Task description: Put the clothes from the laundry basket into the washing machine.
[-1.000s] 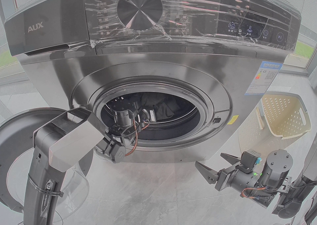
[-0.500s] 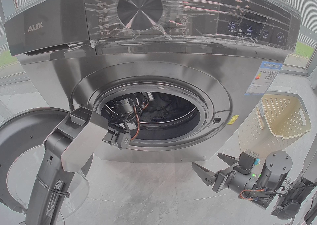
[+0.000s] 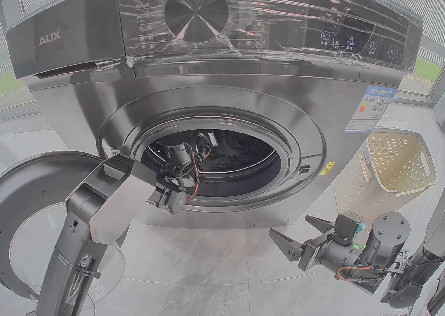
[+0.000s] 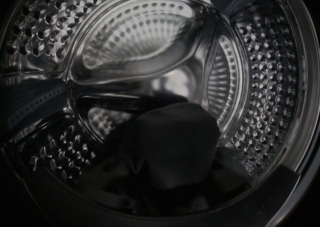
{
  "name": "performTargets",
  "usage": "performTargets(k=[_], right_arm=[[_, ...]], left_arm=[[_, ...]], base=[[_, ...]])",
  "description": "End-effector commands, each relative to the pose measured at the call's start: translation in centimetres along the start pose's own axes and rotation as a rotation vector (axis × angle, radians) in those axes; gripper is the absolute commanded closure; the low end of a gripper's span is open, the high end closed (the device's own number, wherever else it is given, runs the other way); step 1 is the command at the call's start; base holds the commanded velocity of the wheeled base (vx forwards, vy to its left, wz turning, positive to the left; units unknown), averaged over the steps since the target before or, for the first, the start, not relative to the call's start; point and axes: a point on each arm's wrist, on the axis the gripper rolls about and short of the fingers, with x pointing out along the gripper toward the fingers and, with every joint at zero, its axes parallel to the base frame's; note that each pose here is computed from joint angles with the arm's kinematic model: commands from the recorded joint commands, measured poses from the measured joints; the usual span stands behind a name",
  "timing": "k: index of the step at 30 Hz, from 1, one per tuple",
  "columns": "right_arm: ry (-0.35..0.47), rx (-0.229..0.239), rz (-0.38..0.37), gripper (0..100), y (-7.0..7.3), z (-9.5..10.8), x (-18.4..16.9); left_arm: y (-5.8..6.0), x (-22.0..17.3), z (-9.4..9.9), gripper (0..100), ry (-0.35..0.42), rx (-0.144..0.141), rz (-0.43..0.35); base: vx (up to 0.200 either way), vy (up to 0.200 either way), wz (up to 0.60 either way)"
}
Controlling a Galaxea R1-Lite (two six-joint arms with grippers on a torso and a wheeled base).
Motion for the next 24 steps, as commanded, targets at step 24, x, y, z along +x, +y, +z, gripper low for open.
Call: performTargets(k=[24], right_arm=[[0.026, -0.013, 0.032, 0, 0.5, -0.3, -1.6]], left_arm=[[-3.4, -24.9, 7.3, 0, 0.397, 0.159, -0.446]], base=[[0.0, 0.0, 0.0]])
